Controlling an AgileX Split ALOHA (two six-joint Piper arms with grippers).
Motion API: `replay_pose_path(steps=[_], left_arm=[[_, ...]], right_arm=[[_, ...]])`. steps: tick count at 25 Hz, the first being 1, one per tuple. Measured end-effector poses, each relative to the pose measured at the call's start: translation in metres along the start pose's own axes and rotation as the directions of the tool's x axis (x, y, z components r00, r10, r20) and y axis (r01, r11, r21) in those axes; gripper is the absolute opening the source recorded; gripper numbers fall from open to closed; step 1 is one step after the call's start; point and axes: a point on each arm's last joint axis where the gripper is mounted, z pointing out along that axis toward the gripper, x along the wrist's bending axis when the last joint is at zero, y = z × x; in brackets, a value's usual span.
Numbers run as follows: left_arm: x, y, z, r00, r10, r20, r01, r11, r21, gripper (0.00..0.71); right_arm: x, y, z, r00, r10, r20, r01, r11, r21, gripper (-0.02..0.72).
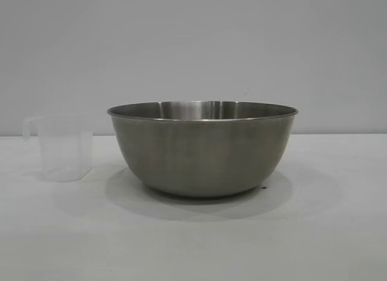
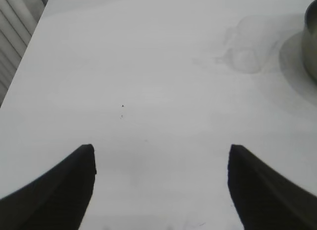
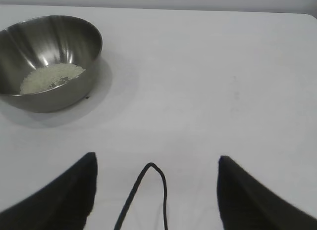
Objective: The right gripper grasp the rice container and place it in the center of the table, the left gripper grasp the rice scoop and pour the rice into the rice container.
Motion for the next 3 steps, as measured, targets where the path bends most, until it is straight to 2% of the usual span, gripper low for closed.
replay_pose_path(steps=[3], left_arm=[[0.0,0.0,0.0,1.0,0.0,0.0,0.0,1.0,0.0,0.489]], right_arm=[[0.0,0.0,0.0,1.0,0.0,0.0,0.0,1.0,0.0,0.438]])
